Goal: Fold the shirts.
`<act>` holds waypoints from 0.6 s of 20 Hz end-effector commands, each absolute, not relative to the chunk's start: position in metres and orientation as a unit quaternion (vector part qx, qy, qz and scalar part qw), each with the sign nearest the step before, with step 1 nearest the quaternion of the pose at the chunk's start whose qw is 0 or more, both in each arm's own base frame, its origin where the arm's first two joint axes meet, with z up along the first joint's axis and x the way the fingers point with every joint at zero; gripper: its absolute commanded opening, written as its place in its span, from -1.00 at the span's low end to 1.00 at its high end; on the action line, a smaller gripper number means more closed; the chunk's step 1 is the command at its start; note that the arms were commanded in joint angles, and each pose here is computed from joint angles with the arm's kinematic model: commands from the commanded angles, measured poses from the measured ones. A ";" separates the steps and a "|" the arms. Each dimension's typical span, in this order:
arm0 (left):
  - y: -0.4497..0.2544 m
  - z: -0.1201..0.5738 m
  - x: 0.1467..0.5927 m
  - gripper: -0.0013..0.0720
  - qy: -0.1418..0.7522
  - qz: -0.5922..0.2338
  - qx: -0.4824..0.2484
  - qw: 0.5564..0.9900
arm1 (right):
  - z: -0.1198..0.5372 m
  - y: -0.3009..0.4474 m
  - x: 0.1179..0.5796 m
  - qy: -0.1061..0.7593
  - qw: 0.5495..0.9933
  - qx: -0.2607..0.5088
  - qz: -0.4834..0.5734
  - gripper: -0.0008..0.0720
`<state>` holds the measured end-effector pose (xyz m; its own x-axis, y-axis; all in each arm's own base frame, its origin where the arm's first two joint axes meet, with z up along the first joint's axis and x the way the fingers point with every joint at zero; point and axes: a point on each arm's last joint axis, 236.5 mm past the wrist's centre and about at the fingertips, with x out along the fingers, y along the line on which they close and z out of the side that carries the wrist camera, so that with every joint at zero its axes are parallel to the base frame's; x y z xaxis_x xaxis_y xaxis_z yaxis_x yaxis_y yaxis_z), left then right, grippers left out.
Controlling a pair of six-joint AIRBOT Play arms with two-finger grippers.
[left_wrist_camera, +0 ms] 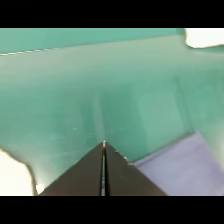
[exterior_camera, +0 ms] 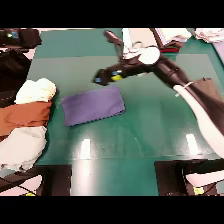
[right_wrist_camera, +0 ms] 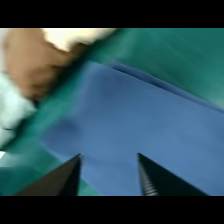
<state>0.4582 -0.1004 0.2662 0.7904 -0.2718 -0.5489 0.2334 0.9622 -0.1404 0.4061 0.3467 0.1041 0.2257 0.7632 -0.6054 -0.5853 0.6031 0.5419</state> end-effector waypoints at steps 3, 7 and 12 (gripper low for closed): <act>-0.158 0.254 0.455 -0.90 0.299 -0.191 -0.003 0.935 | -0.013 0.203 0.407 0.602 0.726 0.179 0.282 0.75; -0.180 0.243 0.456 -0.90 0.307 -0.211 0.004 0.928 | -0.055 0.223 0.403 0.636 0.665 0.273 0.281 0.74; -0.182 0.237 0.458 -0.90 0.312 -0.211 0.002 0.926 | -0.077 0.299 0.404 0.644 0.640 0.246 0.339 0.74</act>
